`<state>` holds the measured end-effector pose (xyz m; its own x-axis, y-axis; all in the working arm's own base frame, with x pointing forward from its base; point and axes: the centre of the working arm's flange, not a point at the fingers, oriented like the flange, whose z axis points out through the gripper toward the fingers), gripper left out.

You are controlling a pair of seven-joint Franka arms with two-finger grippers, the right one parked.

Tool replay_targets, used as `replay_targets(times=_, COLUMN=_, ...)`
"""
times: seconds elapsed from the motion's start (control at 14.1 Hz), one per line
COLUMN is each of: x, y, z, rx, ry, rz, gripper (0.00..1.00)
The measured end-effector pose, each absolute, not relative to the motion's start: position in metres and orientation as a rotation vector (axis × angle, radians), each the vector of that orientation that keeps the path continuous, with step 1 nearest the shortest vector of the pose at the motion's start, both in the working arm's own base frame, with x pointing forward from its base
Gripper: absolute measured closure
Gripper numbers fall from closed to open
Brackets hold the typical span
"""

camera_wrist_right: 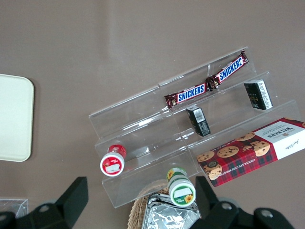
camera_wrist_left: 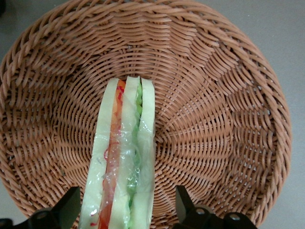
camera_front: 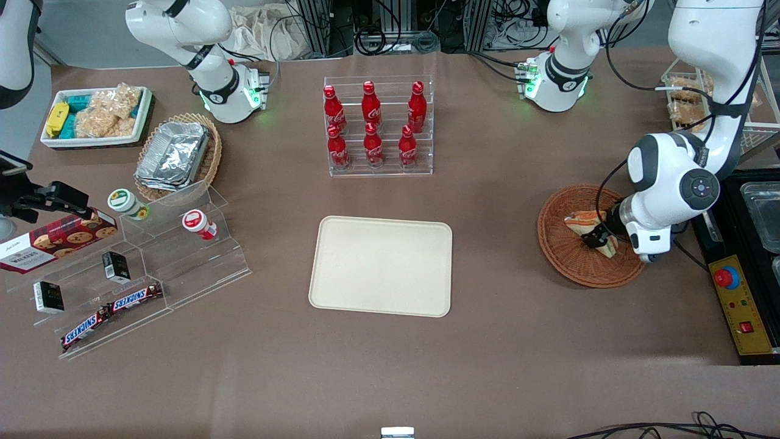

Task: Place sandwich from basket to tray
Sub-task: 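Lift the sandwich and carry it over the cream tray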

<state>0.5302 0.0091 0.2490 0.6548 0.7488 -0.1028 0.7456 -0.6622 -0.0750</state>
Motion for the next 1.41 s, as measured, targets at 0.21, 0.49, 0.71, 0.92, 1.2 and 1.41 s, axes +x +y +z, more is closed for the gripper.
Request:
replay_targets(times=0.21, x=0.532, y=0.009, z=0.246, rx=-2.839, ry=-1.284, rz=0.180, gripper=0.46)
replay_targets(times=0.49, x=0.543, y=0.007, z=0.261, rx=-2.825, ry=-1.352, rz=0.126, gripper=0.72)
replay_targets(times=0.71, x=0.560, y=-0.012, z=0.300, rx=-2.839, ry=-1.300, rz=0.141, gripper=0.73)
replay_targets(times=0.92, x=0.589, y=-0.066, z=0.382, rx=-2.870, ry=-1.146, rz=0.163, gripper=0.79)
replay_targets(times=1.2, x=0.619, y=-0.164, z=0.463, rx=-2.953, ry=-0.920, rz=0.132, gripper=0.82)
replay_targets(times=1.41, x=0.630, y=-0.229, z=0.444, rx=-3.016, ry=-0.766, rz=0.145, gripper=0.82)
